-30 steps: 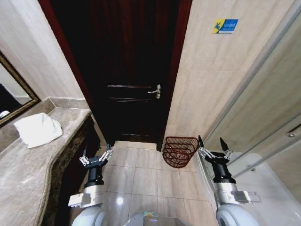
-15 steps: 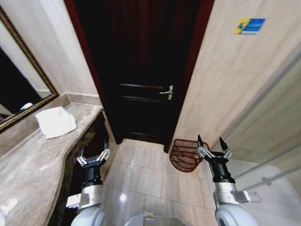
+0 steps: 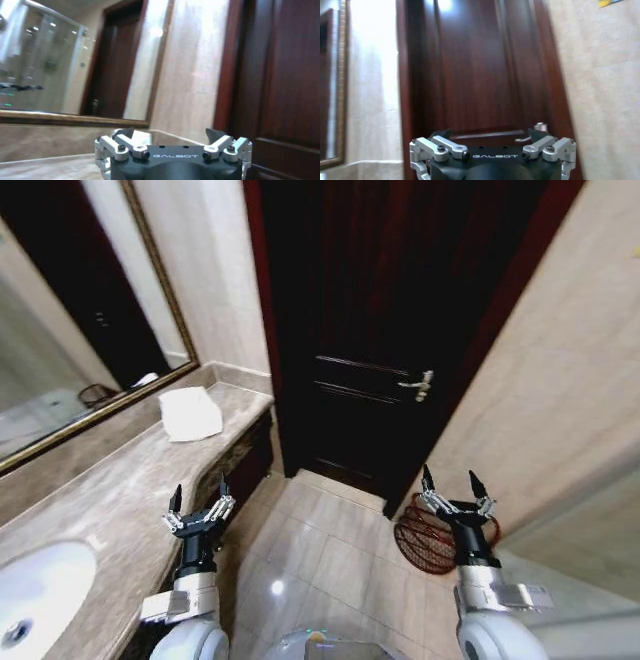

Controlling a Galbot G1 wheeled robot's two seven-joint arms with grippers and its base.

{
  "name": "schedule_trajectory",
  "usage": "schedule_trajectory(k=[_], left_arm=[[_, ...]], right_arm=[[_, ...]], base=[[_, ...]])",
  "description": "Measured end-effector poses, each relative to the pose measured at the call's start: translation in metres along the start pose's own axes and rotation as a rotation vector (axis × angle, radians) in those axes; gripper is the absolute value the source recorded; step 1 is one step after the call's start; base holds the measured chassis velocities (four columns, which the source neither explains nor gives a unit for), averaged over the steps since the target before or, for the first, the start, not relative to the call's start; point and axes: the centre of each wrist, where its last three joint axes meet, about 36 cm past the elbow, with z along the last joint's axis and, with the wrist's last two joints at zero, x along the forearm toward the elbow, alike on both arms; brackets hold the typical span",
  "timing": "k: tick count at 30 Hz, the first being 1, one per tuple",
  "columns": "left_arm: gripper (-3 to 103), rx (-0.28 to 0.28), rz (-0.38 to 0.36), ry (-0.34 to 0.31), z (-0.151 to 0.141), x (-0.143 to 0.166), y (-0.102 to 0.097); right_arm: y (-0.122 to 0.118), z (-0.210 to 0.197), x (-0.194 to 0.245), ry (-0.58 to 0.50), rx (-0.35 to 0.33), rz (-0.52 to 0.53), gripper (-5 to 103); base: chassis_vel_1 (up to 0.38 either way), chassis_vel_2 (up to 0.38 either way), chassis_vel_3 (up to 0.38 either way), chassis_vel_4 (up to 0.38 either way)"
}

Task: Discard the used towel into the hamper.

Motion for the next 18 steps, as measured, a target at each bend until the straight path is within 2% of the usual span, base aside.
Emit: schedule_trajectory(k=[18], left_arm=[[97,0.005,0.005,-0.022,-0.0029,0.0,-0.0006]], right_arm=[[-0.0009,-0.0009,-0.0004,-0.019,0.019,0.032,100]], base=[[0.135,0.127,0.126,0.131]])
